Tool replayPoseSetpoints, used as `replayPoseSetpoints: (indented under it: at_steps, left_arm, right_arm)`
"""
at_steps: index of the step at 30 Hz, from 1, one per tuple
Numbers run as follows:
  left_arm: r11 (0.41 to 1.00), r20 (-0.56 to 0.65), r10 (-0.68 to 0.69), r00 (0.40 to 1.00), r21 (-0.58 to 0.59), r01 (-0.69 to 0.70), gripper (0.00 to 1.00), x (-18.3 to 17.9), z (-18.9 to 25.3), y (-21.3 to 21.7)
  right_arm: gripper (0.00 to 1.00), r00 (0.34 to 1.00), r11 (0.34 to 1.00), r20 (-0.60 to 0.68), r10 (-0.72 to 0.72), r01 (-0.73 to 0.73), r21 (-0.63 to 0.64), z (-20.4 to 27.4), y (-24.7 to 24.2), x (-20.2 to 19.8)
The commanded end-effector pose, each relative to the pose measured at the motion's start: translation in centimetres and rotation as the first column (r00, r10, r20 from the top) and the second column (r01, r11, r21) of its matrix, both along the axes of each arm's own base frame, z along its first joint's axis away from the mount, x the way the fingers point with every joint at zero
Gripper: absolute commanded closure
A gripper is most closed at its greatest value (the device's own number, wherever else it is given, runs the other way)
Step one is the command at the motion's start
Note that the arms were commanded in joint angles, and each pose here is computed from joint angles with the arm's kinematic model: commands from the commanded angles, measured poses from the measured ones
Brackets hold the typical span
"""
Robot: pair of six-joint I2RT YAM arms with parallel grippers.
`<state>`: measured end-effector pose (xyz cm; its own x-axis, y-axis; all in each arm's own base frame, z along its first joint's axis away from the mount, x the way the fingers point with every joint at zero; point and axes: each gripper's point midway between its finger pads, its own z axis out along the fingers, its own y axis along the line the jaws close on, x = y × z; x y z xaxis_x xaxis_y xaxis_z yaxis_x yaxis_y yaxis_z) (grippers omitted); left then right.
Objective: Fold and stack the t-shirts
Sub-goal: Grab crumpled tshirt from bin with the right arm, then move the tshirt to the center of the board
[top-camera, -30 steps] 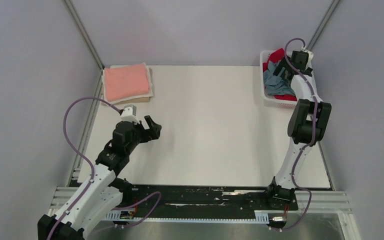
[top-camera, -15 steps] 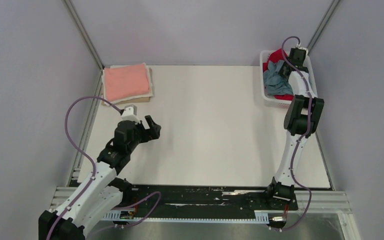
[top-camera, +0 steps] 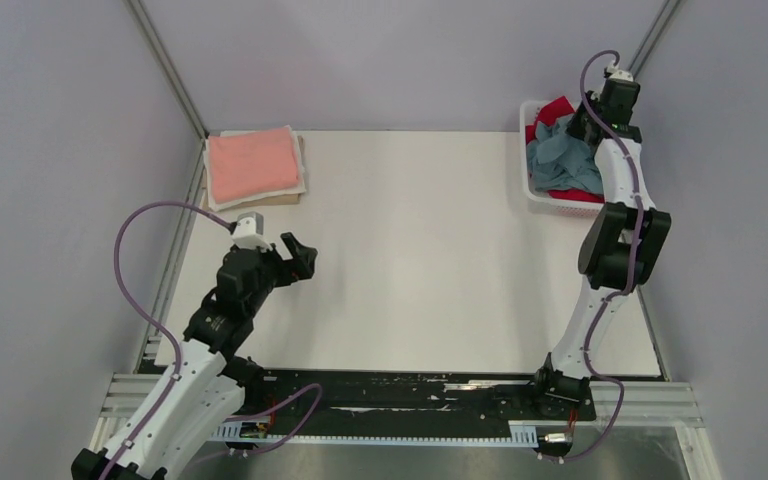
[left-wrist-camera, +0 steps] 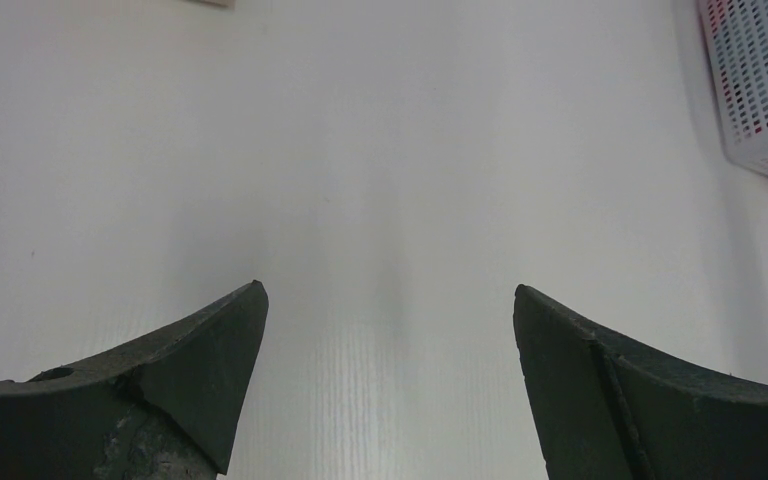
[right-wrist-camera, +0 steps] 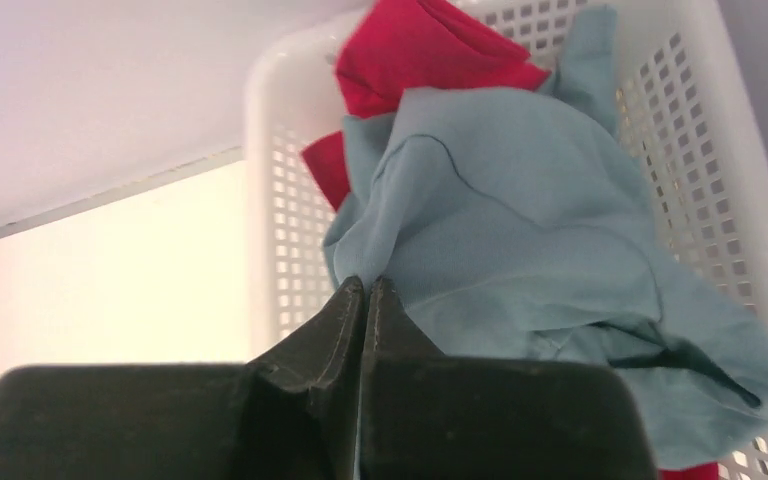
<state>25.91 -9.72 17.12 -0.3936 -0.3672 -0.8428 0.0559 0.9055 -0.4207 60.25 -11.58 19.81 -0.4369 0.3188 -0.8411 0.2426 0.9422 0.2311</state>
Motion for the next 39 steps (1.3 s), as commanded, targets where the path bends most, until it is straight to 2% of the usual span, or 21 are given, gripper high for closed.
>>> replayPoseSetpoints:
  at_steps: [1,6,11,15,19,21,23,25,27,29,32,35,39]
  left_arm:
    - [1.0,0.017,0.019,1.0,-0.003,-0.019,0.0,0.0,0.4,0.3]
    - [1.0,0.024,0.016,1.0,-0.02,-0.015,0.0,-0.3,0.7,0.2]
    - [0.999,0.046,0.016,0.999,-0.032,-0.015,0.0,-0.6,1.1,0.3]
    - [0.999,0.06,0.019,0.998,-0.036,-0.017,0.0,-0.8,1.5,0.5]
    - [0.999,0.068,0.021,0.997,-0.042,-0.018,0.0,-1.0,1.7,0.5]
    - [0.999,0.07,0.021,0.997,-0.045,-0.018,0.0,-1.0,1.7,0.5]
    - [0.999,0.071,0.02,0.997,-0.049,-0.016,0.0,-1.1,1.8,0.5]
    - [0.998,0.066,0.022,0.998,-0.058,-0.018,0.0,-1.2,1.7,0.5]
    - [0.998,0.062,0.023,0.998,-0.064,-0.019,0.0,-1.3,1.7,0.5]
    - [0.997,0.057,0.03,0.998,-0.066,-0.026,0.0,-1.4,1.6,0.6]
    - [0.997,0.047,0.047,0.998,-0.067,-0.044,0.0,-1.5,1.3,0.9]
    - [0.996,0.021,0.063,0.998,-0.059,-0.062,0.0,-1.6,0.7,1.2]
    - [0.993,-0.061,0.107,0.992,-0.038,-0.109,0.0,-2.0,-1.2,1.9]
  right_arm:
    - [1.0,0.943,0.991,0.313,0.114,-0.086,-0.101,12.8,2.9,-1.7]
    - [1.0,0.798,0.967,0.559,0.224,-0.109,-0.232,25.6,7.2,-5.5]
    - [1.0,0.629,0.914,0.689,0.36,-0.089,-0.396,36.5,13.5,-10.7]
    - [1.0,0.485,0.895,0.757,0.438,-0.156,-0.418,42.1,19.3,-15.1]
    - [1.0,0.261,0.845,0.806,0.532,-0.22,-0.487,48.3,26.3,-21.6]
    - [1.0,0.177,0.83,0.816,0.551,-0.225,-0.511,50.5,29.1,-24.5]
    - [1.0,0.144,0.826,0.824,0.548,-0.248,-0.506,51.7,30.9,-26.2]
    - [1.0,0.176,0.84,0.831,0.528,-0.248,-0.482,51.7,31.1,-26.6]
    - [1.0,0.269,0.865,0.825,0.497,-0.226,-0.447,49.4,30.4,-25.0]
    - [1.0,0.41,0.872,0.77,0.489,-0.231,-0.431,43.3,30.5,-22.0]
    - [1.0,0.54,0.849,0.655,0.529,-0.326,-0.416,33.6,31.4,-20.6]
    - [1.0,0.655,0.868,0.571,0.495,-0.353,-0.349,24.3,30.8,-20.3]
    - [1.0,0.823,0.91,0.392,0.41,-0.343,-0.233,11.1,29.6,-20.1]
